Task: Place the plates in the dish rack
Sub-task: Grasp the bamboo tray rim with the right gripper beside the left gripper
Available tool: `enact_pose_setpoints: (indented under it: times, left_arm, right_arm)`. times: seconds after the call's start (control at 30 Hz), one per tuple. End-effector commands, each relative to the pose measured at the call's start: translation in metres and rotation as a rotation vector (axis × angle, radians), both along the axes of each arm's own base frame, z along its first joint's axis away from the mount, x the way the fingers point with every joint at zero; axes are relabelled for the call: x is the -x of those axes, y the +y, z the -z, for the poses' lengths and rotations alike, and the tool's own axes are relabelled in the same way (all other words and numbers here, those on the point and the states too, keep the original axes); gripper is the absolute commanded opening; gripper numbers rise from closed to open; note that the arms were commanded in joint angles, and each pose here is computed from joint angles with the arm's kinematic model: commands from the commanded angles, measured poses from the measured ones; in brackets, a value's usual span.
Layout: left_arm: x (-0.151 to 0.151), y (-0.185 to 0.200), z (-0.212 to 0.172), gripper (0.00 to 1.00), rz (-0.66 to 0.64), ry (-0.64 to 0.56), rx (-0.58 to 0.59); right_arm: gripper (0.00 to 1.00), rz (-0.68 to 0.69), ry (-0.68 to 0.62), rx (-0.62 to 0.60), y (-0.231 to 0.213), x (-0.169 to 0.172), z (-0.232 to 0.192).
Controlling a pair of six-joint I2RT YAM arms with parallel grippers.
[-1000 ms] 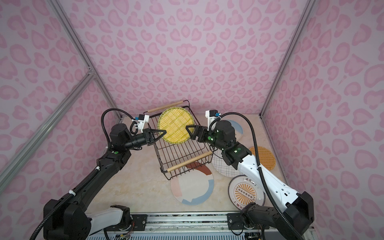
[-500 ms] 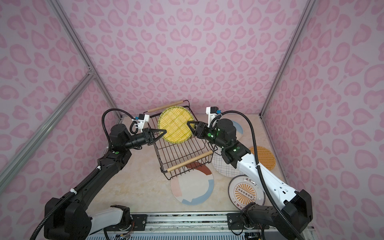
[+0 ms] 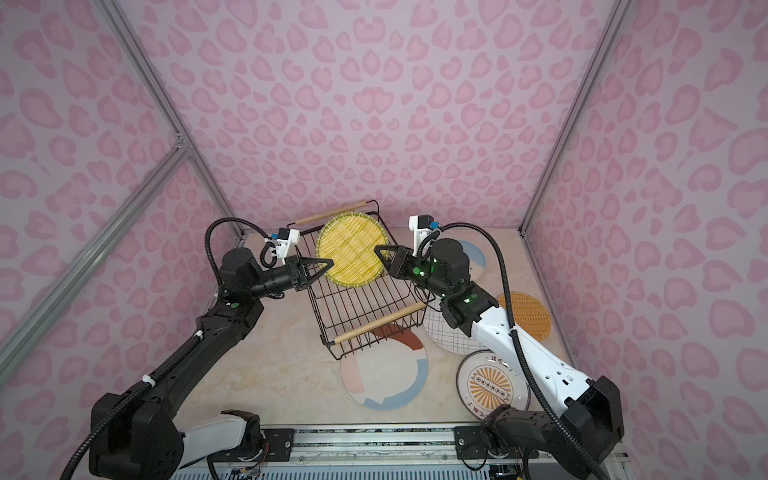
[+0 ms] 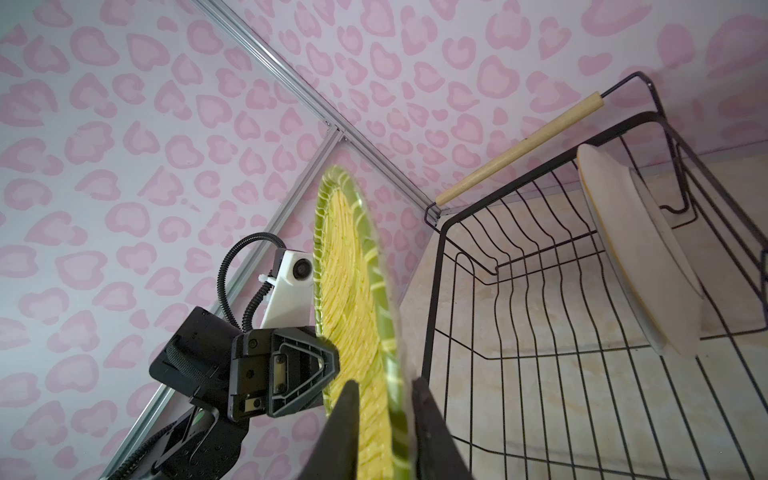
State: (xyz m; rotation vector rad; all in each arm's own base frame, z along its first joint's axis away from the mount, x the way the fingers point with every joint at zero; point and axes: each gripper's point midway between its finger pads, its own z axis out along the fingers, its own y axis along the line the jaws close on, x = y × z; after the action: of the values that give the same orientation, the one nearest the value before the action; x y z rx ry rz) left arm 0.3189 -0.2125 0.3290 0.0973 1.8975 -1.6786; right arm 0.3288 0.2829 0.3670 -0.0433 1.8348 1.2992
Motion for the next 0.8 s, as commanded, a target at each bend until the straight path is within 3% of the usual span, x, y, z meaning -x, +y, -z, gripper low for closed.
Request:
enact_pose_setpoints:
  times: [0.0,0.27,0.43,0.5,0.63,0.77]
  left_arm:
    - [0.002,0.0,-0.01,0.03,0.012,-0.07,0.012]
    - [0.003,0.0,-0.011,0.03,0.016,-0.073,0.014]
    - [0.006,0.0,-0.015,0.06,0.021,-0.085,0.019]
    - [0.009,-0.001,-0.02,0.21,0.028,-0.098,0.024]
    - [0.015,0.001,-0.026,0.99,0.027,-0.122,0.028]
    - [0.02,0.002,-0.031,0.98,0.024,-0.151,0.026]
  right_arm:
    - [0.17,-0.003,-0.017,-0.014,0.002,-0.001,-0.004]
    - [0.0,-0.003,-0.008,-0.006,0.001,0.001,-0.002]
    - [0.0,0.003,-0.006,0.011,-0.002,0.003,-0.002]
    - [0.0,0.008,-0.008,0.016,-0.004,0.004,-0.002]
    - [0.0,0.021,-0.008,0.033,-0.007,0.005,-0.001]
    - [0.0,0.029,-0.004,0.047,-0.011,0.007,0.0]
